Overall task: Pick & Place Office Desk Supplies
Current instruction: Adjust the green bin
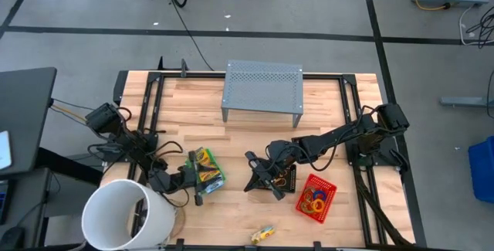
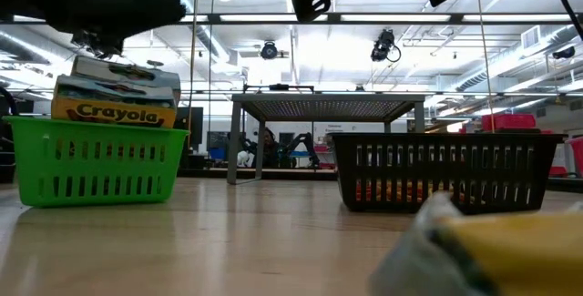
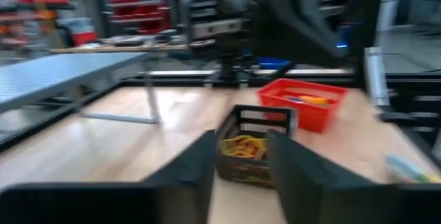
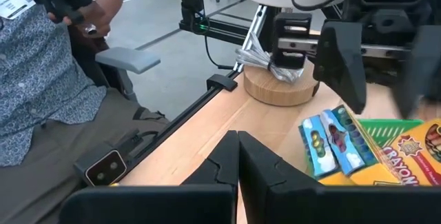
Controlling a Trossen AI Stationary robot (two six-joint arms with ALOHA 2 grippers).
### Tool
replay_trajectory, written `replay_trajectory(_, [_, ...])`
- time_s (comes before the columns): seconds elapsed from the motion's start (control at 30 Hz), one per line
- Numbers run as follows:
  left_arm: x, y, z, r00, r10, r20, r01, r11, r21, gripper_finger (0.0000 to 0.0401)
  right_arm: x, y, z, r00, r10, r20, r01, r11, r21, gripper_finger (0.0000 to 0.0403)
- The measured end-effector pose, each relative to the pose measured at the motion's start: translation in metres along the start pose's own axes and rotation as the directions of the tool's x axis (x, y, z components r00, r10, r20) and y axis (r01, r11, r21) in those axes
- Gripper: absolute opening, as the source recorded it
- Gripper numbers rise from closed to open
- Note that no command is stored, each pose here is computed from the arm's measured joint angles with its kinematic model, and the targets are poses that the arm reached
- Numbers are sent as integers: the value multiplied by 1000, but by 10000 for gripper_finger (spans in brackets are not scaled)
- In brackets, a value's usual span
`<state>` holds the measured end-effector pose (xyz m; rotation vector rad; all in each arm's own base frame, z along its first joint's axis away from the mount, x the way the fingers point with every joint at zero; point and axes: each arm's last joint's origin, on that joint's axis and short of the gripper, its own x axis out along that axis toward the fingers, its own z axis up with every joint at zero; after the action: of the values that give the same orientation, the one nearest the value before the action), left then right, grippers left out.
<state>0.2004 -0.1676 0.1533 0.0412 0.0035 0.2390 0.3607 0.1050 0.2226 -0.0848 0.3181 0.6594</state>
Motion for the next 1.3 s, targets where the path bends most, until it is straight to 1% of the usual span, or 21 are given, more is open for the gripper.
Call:
replay_trajectory(0.1, [2, -1, 0, 998, -59, 2, 59, 998, -3, 41, 0, 0, 0, 1000, 0, 0, 0, 1000, 12, 7])
replay_trajectory(0.13, [2, -1, 0, 998, -64, 2, 64, 998, -5, 21, 0, 0, 0, 1000, 0, 0, 0, 1000, 16, 7])
replay_trajectory(0.17, [2, -1, 0, 998, -68, 0, 68, 998, -5, 12, 0, 0, 0, 1000, 0, 0, 0, 1000, 22, 7])
replay_trajectory(0.27, [1, -3, -3, 991, -134, -21, 134, 991, 0, 5, 0, 0, 0, 1000, 1, -5, -1, 999, 33, 7])
replay_trajectory(0.33, [1, -5, -6, 974, -221, -44, 220, 975, -10, 4, 0, 0, -1, 1000, 1, -6, -1, 999, 41, 7])
replay_trajectory(0.4, [1, -7, -9, 955, -287, -71, 286, 958, -26, 4, 0, 0, -1, 1000, 2, -10, -1, 999, 54, 7])
replay_trajectory(0.53, [1, -9, -12, 923, -372, -98, 368, 928, -55, 3, 0, 0, -1, 1000, 5, -13, -4, 998, 64, 7])
replay_trajectory(0.67, [-1, -11, -15, 872, -472, -131, 466, 882, -75, 2, 0, 0, -1, 1000, 6, -15, -5, 998, 64, 7])
replay_trajectory(0.77, [-2, -12, -22, 844, -500, -193, 490, 866, -100, 2, 0, 0, -1, 1000, 6, -15, -5, 998, 65, 7])
replay_trajectory(0.87, [-3, -10, -30, 837, -478, -266, 465, 878, -114, 2, 0, 0, -1, 1000, 6, -15, -5, 998, 64, 7])
replay_trajectory(0.97, [-4, -7, -35, 855, -416, -311, 400, 909, -117, 2, 0, 0, -1, 1000, 6, -14, -5, 998, 64, 7])
replay_trajectory(1.13, [-4, -1, -41, 899, -268, -347, 255, 963, -83, 1, 0, 0, -1, 1000, 6, -14, -5, 998, 64, 7])
replay_trajectory(1.2, [-4, 1, -43, 909, -218, -355, 210, 976, -63, 1, 0, 0, -1, 1000, 6, -14, -5, 998, 64, 7])
replay_trajectory(1.3, [-5, 3, -46, 913, -178, -367, 178, 983, -35, 1, 0, 0, -1, 1000, 6, -14, -5, 998, 64, 7])
